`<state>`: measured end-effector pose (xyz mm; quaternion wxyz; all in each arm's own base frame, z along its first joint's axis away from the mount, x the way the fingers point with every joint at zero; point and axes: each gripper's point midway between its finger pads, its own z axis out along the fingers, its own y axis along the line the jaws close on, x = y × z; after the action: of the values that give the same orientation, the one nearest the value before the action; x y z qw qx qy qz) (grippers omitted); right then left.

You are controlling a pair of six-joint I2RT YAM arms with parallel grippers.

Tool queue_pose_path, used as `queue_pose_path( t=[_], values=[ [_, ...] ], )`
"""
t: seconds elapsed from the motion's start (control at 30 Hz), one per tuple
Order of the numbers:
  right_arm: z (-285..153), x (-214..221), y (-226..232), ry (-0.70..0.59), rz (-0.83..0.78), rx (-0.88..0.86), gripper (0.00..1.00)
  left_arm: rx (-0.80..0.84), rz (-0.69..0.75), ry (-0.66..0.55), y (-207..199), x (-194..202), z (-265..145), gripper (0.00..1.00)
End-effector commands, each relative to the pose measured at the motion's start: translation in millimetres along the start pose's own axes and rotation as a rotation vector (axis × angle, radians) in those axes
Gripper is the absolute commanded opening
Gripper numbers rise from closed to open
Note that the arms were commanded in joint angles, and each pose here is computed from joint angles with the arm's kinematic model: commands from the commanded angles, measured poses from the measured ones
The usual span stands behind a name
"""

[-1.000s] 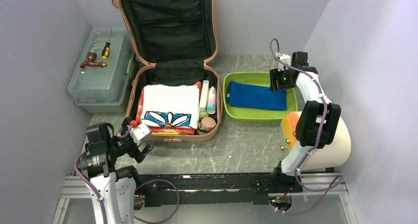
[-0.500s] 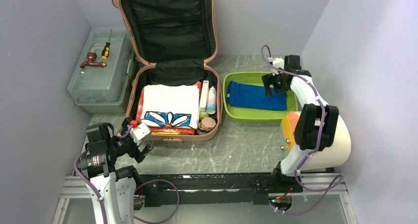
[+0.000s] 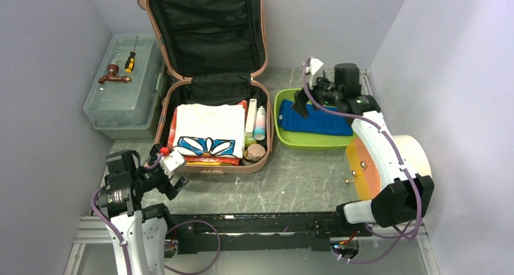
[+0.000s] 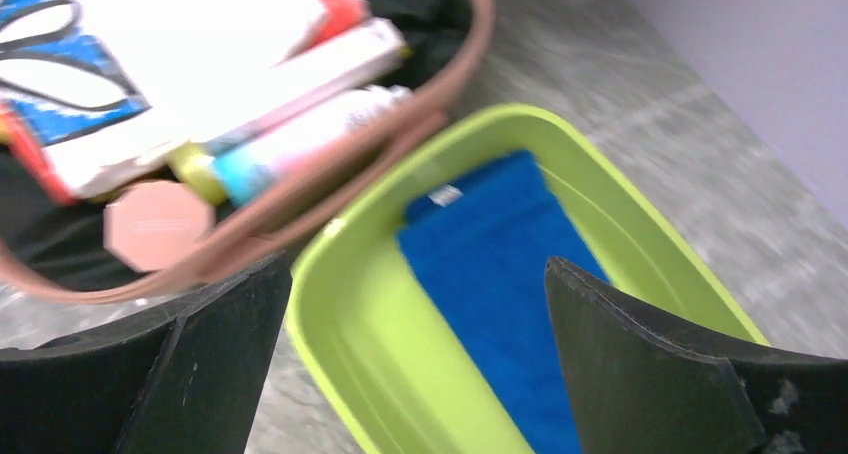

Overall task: Open, take out, and arrange the luggage
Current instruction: Adjust the luggage at the center of the board.

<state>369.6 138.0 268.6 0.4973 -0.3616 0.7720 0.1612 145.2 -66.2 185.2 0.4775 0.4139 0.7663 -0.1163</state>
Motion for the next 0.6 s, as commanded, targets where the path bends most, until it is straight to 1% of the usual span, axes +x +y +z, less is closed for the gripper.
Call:
queue_pose_path(
  t=[0.0,0.13,0.27,0.37,0.57],
  values=[
    [27,0,66,-0.032,-0.074,-0.266,0.99,0.004,-0.012,-0.013,2,-3,1,0.99],
    [50,16,93,-0.006,-0.090,-0.349,0.93,-0.009,-0.022,-0.009,4,-2,1,0.99],
    [68,32,109,0.040,-0.076,-0.383,0.87,-0.009,-0.025,-0.008,5,-2,2,0.99],
    [73,40,111,0.058,-0.063,-0.376,0.85,-0.004,-0.028,-0.006,5,-2,2,0.99],
    [76,48,113,0.026,-0.032,-0.355,0.82,0.008,-0.036,0.000,5,-1,3,0.99]
  ],
)
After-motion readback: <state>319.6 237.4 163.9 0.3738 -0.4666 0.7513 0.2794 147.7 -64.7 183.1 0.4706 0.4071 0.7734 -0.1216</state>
